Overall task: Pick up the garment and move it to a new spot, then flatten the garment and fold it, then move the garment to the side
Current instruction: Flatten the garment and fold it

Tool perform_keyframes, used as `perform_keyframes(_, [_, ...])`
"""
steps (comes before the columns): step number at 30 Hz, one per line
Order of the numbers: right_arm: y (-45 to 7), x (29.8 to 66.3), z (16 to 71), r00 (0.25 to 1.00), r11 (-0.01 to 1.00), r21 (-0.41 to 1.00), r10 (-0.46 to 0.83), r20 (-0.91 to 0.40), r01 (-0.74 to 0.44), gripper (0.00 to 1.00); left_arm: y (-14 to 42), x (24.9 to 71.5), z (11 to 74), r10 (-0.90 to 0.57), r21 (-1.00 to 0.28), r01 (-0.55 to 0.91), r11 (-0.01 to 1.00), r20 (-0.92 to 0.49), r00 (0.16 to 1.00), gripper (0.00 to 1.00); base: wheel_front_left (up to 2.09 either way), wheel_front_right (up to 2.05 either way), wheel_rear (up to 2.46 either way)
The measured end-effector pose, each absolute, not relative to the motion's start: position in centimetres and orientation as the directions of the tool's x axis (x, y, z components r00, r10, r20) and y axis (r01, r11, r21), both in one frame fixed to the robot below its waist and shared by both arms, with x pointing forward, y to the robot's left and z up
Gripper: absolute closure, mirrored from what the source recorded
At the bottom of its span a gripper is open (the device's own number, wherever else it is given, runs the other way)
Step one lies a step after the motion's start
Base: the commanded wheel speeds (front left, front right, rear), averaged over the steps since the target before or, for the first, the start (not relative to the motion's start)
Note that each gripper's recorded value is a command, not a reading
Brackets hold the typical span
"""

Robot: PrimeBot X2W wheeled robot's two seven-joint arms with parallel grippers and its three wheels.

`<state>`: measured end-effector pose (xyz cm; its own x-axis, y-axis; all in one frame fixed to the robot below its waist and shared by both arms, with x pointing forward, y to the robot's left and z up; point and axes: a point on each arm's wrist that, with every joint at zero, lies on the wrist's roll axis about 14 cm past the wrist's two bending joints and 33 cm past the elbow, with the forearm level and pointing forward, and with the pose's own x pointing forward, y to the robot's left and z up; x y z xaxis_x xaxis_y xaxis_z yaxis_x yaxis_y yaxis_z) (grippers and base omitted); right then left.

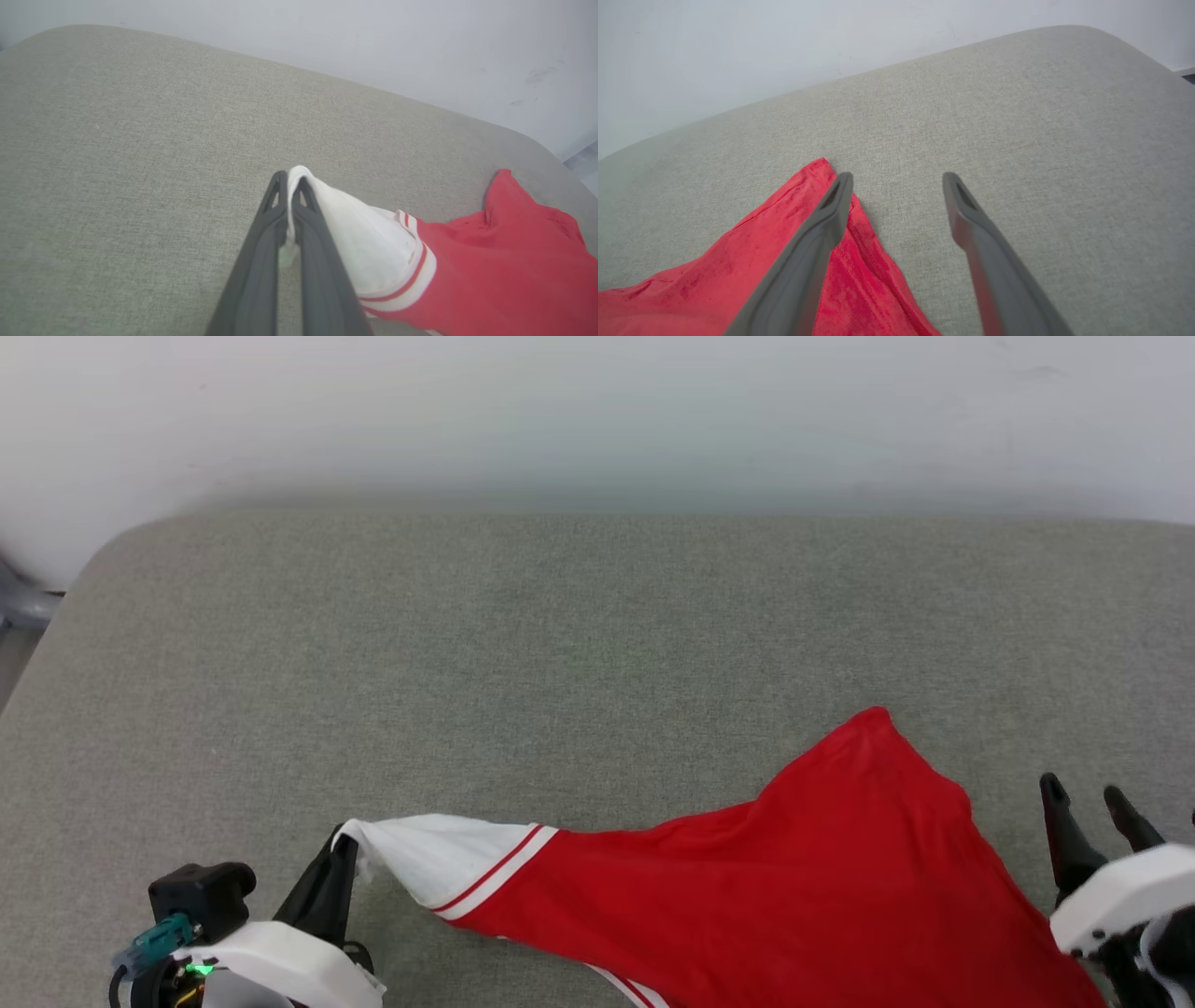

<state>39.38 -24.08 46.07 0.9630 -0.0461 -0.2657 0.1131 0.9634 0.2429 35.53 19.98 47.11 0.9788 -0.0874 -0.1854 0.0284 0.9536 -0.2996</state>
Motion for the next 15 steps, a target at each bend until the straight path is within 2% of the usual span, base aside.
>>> perform_keyframes(2, [-23.5, 41.5, 46.2, 0.959, 0.962, 0.257, -0.012, -0.283, 0.088, 0.0, 19.9, 36.2, 47.3, -0.092, -0.299, 0.037, 0.954, -0.173, 0.981, 1.0, 0.0, 0.0, 0.0])
perform_keyframes(5, [-22.4, 44.1, 45.2, 0.921, 0.969, 0.243, 0.053, -0.387, 0.046, 0.0, 19.9, 37.2, 47.5, -0.099, -0.292, 0.05, 0.955, -0.157, 0.983, 1.0, 0.0, 0.0, 0.0])
perform_keyframes(10, [-20.1, 46.9, 42.8, 0.782, 0.979, 0.2, 0.152, -0.605, -0.036, 0.0, 19.9, 38.8, 47.4, -0.103, -0.299, 0.057, 0.953, -0.139, 0.985, 1.0, 0.0, 0.0, 0.0])
perform_keyframes(15, [-16.8, 48.4, 41.2, 0.647, 0.975, 0.169, 0.224, -0.729, -0.148, 0.0, 20.4, 39.6, 46.7, -0.091, -0.297, 0.045, 0.954, -0.145, 0.985, 1.0, 0.0, 0.0, 0.0])
